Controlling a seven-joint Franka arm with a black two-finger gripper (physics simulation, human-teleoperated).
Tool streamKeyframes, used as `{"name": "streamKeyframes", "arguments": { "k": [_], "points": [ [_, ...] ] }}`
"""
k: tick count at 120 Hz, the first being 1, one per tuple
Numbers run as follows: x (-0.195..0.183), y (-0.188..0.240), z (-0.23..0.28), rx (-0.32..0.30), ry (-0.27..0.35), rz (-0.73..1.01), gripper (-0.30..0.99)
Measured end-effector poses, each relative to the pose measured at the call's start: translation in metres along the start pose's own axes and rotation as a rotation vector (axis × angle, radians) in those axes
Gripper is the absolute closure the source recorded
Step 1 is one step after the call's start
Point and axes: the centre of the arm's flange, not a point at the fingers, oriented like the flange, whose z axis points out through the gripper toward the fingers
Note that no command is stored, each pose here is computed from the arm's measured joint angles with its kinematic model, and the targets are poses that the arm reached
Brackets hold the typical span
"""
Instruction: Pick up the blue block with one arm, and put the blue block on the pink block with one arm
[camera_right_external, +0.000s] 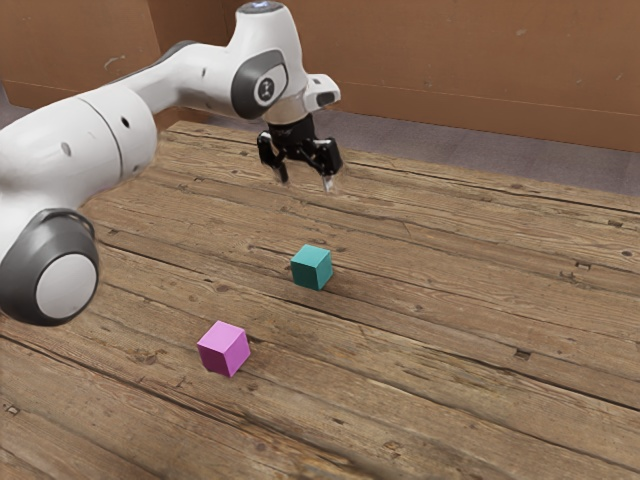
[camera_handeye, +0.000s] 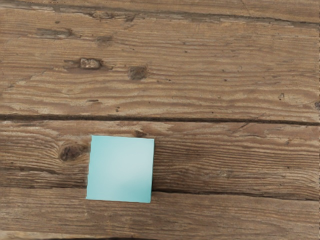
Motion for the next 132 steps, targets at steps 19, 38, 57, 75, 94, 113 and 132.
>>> {"name": "streamKeyframes", "arguments": {
  "k": [19, 38, 57, 75, 94, 113, 132],
  "points": [
    [-0.002, -0.008, -0.021, -0.005, 0.023, -0.006, 0.02],
    [-0.005, 0.002, 0.000, -0.012, -0.008, 0.006, 0.02],
    [-0.002, -0.002, 0.050, -0.013, -0.055, -0.004, 0.02],
    [0.001, -0.012, 0.087, -0.018, -0.077, -0.016, 0.02],
    [-0.006, -0.021, 0.110, -0.016, -0.105, 0.005, 0.02],
    [-0.007, -0.026, 0.119, -0.018, -0.103, 0.075, 0.02],
    [-0.016, -0.039, 0.145, -0.023, -0.117, 0.123, 0.02]
  ]
}}
